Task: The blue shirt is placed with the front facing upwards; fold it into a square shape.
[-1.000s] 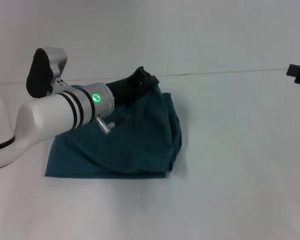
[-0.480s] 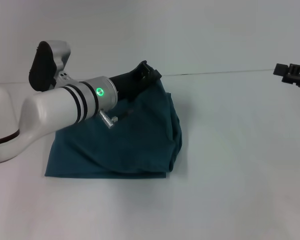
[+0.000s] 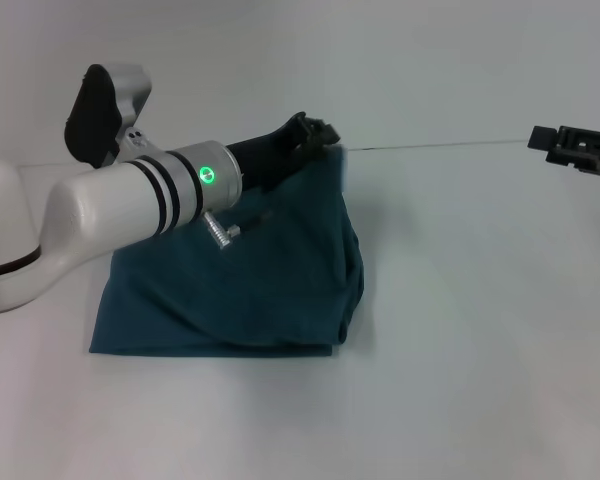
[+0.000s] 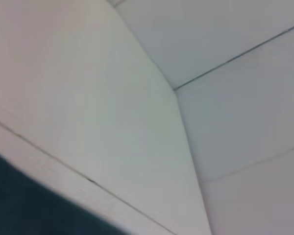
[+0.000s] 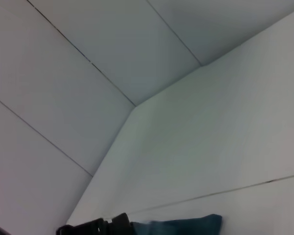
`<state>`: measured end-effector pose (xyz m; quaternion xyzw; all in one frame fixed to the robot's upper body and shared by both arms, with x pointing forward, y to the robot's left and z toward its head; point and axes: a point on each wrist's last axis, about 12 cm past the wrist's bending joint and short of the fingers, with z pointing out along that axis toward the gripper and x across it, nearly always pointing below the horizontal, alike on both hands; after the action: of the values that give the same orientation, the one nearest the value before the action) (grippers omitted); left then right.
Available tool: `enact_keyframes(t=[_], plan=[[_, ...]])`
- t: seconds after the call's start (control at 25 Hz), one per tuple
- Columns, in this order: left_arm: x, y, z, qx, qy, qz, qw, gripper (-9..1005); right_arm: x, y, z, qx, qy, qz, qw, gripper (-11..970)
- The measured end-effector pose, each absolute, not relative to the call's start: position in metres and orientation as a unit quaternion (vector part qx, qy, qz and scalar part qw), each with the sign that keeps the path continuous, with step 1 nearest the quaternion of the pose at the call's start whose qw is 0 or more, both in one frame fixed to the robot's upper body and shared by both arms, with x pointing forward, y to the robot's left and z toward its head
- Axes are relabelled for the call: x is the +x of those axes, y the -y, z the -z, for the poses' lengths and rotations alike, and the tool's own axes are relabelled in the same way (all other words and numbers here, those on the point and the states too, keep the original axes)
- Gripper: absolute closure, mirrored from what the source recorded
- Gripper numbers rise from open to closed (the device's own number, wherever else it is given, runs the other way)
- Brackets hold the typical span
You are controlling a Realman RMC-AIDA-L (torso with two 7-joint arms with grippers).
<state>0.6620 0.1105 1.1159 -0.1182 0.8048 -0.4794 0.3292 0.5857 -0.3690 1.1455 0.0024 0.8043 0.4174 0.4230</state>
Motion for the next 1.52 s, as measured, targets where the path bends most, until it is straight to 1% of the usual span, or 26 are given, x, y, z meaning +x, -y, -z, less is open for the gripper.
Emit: enact_keyframes(t=[0.2, 0.44, 0.64, 0.76, 0.92, 1.04, 1.16, 1.28, 1.4, 1.44, 1.48, 1.52], plan=[[0.661, -0.109, -1.117, -0.109, -0.803, 0.486, 0.327, 853, 0.587, 0.368, -1.144, 0.005, -0.806, -0.415, 0.422, 313], [0.657, -0.117, -1.115, -0.11, -0.798, 0.494, 0.328, 583, 0.589, 0.367, -1.143, 0.001, -0.81, -0.411, 0.418, 314], [0.649, -0.145, -1.117, -0.108, -0.778, 0.512, 0.346, 384, 0.591, 0.366, -1.144, -0.009, -0.818, -0.404, 0.41, 315], [0.643, -0.165, -1.117, -0.116, -0.765, 0.523, 0.358, 187, 0.598, 0.363, -1.145, -0.025, -0.841, -0.383, 0.381, 313], [0.635, -0.188, -1.115, -0.124, -0.754, 0.533, 0.364, 132, 0.618, 0.352, -1.145, -0.033, -0.881, -0.35, 0.317, 311], [0.63, -0.204, -1.114, -0.12, -0.756, 0.531, 0.364, 90, 0.632, 0.341, -1.148, -0.04, -0.901, -0.326, 0.284, 309], [0.625, -0.218, -1.11, -0.106, -0.765, 0.523, 0.362, 49, 0.642, 0.33, -1.153, -0.045, -0.908, -0.313, 0.275, 308], [0.617, -0.233, -1.105, -0.071, -0.778, 0.504, 0.368, 50, 0.65, 0.32, -1.158, -0.043, -0.906, -0.313, 0.281, 306], [0.607, -0.246, -1.102, -0.032, -0.783, 0.491, 0.381, 51, 0.653, 0.316, -1.158, -0.034, -0.906, -0.314, 0.281, 306], [0.605, -0.252, -1.101, -0.028, -0.784, 0.487, 0.384, 51, 0.655, 0.313, -1.158, -0.028, -0.906, -0.315, 0.28, 306], [0.599, -0.264, -1.097, -0.039, -0.785, 0.481, 0.388, 51, 0.657, 0.311, -1.158, -0.021, -0.906, -0.317, 0.279, 305], [0.599, -0.264, -1.097, -0.039, -0.785, 0.481, 0.388, 50, 0.658, 0.308, -1.159, -0.013, -0.906, -0.319, 0.277, 305]])
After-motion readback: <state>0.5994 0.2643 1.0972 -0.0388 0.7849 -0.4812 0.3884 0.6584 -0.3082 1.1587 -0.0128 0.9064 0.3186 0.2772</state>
